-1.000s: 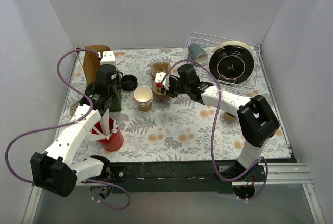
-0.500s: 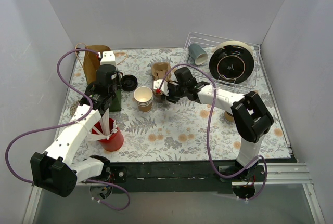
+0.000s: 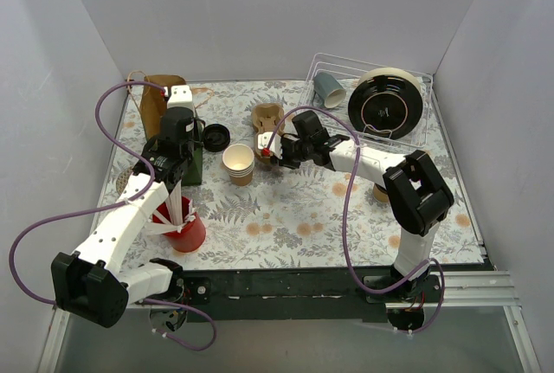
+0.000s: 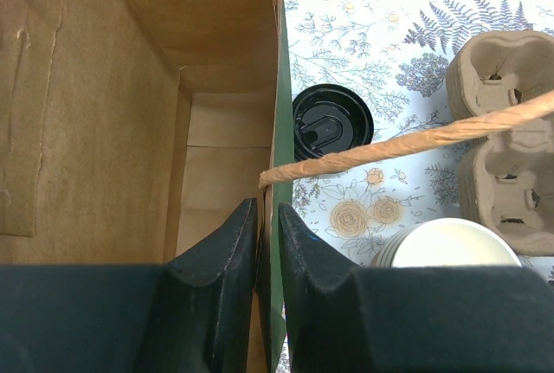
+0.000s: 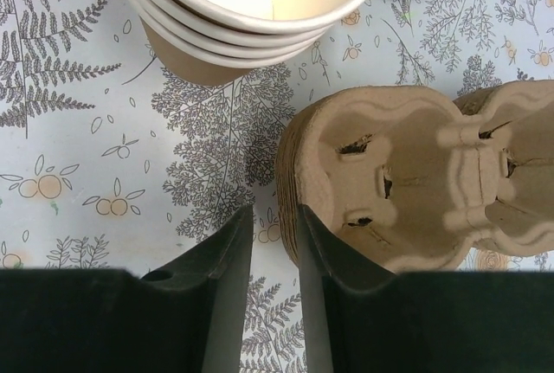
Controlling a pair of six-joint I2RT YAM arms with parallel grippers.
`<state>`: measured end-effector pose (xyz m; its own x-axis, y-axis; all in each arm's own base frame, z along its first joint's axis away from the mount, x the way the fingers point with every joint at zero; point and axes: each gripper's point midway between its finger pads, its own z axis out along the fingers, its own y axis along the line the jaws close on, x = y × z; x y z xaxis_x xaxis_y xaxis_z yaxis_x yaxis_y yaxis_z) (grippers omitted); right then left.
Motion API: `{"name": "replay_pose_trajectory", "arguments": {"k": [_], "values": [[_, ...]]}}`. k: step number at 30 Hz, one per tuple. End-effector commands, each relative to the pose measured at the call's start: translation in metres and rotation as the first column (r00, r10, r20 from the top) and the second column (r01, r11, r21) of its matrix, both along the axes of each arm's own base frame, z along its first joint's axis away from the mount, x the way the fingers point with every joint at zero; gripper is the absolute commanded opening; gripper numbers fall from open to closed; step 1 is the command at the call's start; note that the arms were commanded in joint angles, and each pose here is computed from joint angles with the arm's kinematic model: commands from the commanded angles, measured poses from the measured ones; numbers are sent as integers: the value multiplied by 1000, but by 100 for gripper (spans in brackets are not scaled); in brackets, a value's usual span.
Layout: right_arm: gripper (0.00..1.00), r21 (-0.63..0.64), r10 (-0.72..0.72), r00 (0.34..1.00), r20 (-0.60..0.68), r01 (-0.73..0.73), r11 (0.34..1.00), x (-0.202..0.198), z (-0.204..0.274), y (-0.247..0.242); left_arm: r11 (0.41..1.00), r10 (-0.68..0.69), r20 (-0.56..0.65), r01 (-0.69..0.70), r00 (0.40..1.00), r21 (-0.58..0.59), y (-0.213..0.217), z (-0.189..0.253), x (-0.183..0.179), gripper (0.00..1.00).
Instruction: Pack the takeout coffee
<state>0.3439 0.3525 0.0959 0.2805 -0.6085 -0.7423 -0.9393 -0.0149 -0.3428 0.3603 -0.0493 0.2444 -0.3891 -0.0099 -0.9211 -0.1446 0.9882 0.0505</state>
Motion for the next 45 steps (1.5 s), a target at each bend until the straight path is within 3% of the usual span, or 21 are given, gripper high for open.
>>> {"name": "replay_pose_trajectory", "arguments": {"k": [1, 13, 33, 41, 45], "values": [[36, 38, 13, 998, 64, -15, 999, 14, 18, 8, 1000, 4, -20, -4, 1000, 8, 2, -7, -2, 16], [39, 49, 1, 995, 105, -6, 999, 19, 35, 8, 1000, 3, -25, -3, 1000, 9, 2, -9, -3, 16], [39, 11, 36, 999, 32, -37, 999, 17, 11, 12, 1000, 7, -21, -7, 1000, 21, 3, -8, -2, 16], [29, 9, 20, 999, 34, -20, 1000, 20, 11, 11, 1000, 6, -21, -5, 1000, 20, 3, -8, -2, 16], [19, 11, 18, 999, 40, -19, 1000, 22, 13, 10, 1000, 6, -22, -6, 1000, 19, 3, -9, -2, 16]]}}
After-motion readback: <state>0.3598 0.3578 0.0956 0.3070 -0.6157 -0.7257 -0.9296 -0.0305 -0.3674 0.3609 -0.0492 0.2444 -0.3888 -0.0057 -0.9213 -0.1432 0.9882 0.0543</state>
